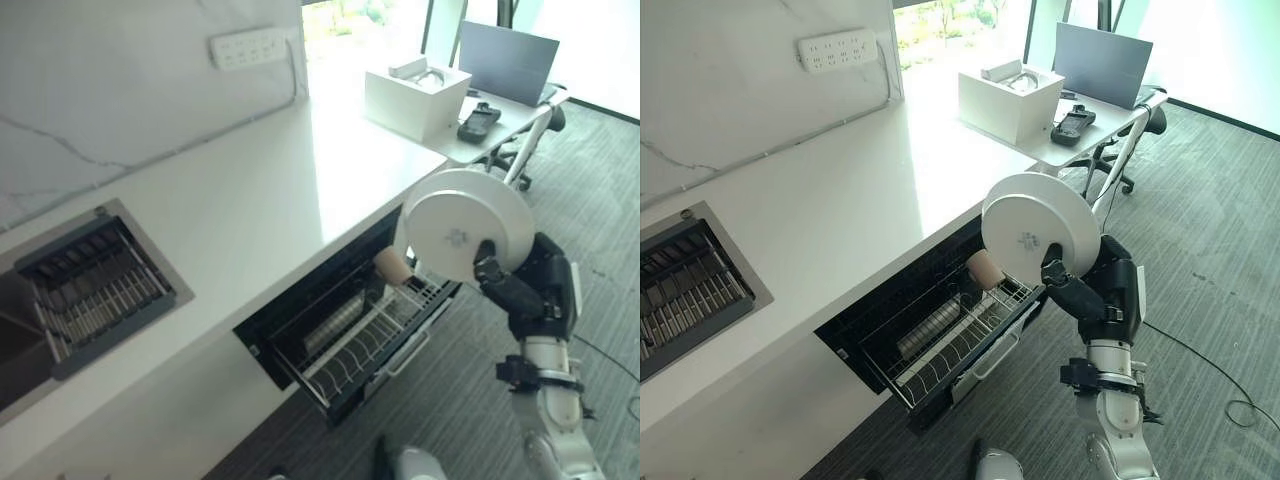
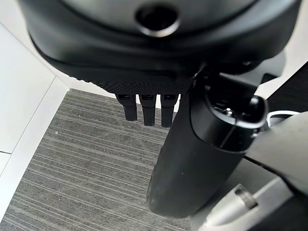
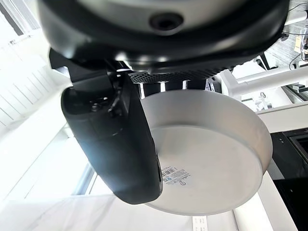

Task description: Place the dishes in the dishwasher.

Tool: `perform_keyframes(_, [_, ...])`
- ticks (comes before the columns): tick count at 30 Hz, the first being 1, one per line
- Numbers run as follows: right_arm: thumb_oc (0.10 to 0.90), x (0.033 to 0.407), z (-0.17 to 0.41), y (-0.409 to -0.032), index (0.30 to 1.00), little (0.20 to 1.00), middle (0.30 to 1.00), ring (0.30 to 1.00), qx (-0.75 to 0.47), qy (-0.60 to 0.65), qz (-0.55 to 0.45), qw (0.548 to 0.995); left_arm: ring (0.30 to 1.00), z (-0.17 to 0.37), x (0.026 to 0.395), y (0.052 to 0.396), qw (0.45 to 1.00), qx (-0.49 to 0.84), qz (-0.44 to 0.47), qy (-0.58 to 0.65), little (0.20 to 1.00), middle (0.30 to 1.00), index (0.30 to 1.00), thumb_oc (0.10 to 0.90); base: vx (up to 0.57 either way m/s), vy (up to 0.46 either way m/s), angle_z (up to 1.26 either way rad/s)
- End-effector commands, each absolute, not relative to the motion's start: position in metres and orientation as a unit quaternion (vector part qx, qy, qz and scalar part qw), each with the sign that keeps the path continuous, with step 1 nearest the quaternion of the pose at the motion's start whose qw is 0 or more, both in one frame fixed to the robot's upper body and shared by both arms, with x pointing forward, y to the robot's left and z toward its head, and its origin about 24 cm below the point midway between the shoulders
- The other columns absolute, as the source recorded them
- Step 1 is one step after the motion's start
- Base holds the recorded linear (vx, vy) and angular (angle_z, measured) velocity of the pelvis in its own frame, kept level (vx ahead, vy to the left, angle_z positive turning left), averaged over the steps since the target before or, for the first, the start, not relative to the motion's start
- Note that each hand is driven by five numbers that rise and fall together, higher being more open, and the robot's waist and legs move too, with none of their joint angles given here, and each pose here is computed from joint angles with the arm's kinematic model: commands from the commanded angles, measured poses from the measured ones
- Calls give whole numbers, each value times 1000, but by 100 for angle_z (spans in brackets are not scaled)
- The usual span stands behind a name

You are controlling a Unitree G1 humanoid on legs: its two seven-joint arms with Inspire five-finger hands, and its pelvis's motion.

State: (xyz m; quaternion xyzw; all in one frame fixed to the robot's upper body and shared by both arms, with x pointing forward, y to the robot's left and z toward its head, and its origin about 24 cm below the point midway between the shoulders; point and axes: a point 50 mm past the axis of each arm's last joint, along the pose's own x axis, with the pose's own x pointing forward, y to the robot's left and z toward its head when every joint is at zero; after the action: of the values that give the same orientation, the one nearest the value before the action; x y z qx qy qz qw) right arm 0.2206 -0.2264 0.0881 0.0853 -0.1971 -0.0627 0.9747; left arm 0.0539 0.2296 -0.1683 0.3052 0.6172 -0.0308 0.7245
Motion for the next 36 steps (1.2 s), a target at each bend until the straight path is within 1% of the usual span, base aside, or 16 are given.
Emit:
perform_keyframes(1, [400,228,149,-214,300,300,300,300,93,-374,-12,923,900,-167,81,207,763,282,-49,579,900,900,900,800,0,0,0])
perform_keyframes(3, [400,228,141,-211,300,300,300,300,63,-370,-17,927,900,-167,81,205,771,274,-39,574,900,900,900,800,42,28,2])
perform_keyframes(9, [400,233,131,-205,300,300,300,300,-8,-363,3,932,900,-167,77,208,766,264,-40,585,900,900,900,800,10,27,16])
perform_keyframes(10, [400,234,130,-204,300,300,300,300,-23,-363,3,931,900,-168,75,208,767,236,-36,596,900,900,900,800,14,31,24])
perform_keyframes(11, [400,236,129,-205,300,300,300,300,-37,-356,2,934,900,-170,68,203,772,146,-8,618,900,900,900,800,26,31,21])
perform_keyframes(13, [400,238,123,-207,300,300,300,300,-55,-337,3,940,900,-172,66,194,783,59,10,619,900,900,900,800,12,56,21])
perform_keyframes(18, [400,243,112,-209,300,300,300,300,-76,-320,3,944,900,-171,66,188,783,-52,25,619,900,900,900,800,-30,47,32])
perform_keyframes(21, [400,250,112,-208,300,300,300,300,-99,-323,-2,941,900,-170,72,189,794,-66,3,605,900,900,900,800,-16,62,38])
perform_keyframes(25, [400,259,103,-208,300,300,300,300,-137,-287,4,948,900,-169,72,187,797,-70,-13,599,900,900,900,800,21,54,22])
perform_keyframes(30, [400,267,93,-211,300,300,300,300,-221,-265,43,938,900,-166,82,195,812,-66,-19,580,900,900,900,800,-64,28,20])
perform_keyframes(34, [400,277,95,-211,300,300,300,300,-304,-255,67,915,900,-163,84,200,810,-128,12,572,900,900,900,800,-25,-38,21])
perform_keyframes(36, [400,284,94,-221,300,300,300,300,-337,-237,51,910,900,-164,80,202,801,-160,23,577,900,900,900,800,15,-79,13])
